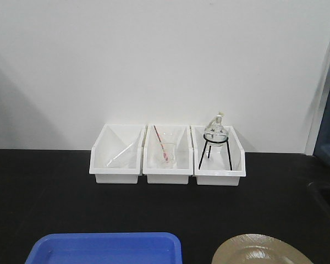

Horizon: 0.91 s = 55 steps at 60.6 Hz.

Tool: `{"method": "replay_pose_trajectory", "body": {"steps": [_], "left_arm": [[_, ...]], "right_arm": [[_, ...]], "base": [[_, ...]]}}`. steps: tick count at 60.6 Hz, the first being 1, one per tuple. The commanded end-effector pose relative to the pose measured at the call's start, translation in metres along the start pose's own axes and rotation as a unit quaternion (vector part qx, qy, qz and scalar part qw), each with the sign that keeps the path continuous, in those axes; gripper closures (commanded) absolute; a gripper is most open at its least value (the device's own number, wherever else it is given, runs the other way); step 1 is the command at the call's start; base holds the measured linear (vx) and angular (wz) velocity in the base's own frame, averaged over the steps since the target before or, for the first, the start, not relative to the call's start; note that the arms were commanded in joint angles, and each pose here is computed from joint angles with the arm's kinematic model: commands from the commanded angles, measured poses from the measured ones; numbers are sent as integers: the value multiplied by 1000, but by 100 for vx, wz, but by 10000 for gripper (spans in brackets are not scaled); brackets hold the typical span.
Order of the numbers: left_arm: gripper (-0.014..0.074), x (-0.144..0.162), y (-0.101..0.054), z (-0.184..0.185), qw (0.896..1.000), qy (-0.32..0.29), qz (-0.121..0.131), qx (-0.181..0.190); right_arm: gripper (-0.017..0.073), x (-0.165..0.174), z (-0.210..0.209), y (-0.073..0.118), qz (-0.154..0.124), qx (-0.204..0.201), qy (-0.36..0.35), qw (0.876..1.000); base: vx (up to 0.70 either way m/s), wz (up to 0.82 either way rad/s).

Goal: Place disk in tray to left cabinet
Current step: 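Grasp the beige plate's rim with the right gripper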

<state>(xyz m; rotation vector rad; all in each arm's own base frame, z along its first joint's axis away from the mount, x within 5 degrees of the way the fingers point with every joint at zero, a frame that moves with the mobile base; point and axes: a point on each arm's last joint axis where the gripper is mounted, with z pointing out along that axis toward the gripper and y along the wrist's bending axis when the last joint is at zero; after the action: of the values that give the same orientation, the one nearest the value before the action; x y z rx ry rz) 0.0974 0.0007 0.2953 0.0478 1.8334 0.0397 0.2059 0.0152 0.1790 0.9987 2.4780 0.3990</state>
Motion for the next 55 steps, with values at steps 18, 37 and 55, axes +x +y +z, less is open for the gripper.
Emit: {"method": "replay_pose_trajectory", "body": {"steps": [18,37,55], "left_arm": [[287,-16,1,-2,999,-49,-3,-5],[287,-16,1,-2,999,-49,-3,-5],[287,-16,1,-2,999,-49,-3,-5]], "right_arm": [[82,-22,12,13,5,-42,-73,996],[109,-22,30,10,12,-24,-63,998],[418,-22,31,10,13,-24,-64,998]], "base": [[0,0],[0,0],[0,0]]}}
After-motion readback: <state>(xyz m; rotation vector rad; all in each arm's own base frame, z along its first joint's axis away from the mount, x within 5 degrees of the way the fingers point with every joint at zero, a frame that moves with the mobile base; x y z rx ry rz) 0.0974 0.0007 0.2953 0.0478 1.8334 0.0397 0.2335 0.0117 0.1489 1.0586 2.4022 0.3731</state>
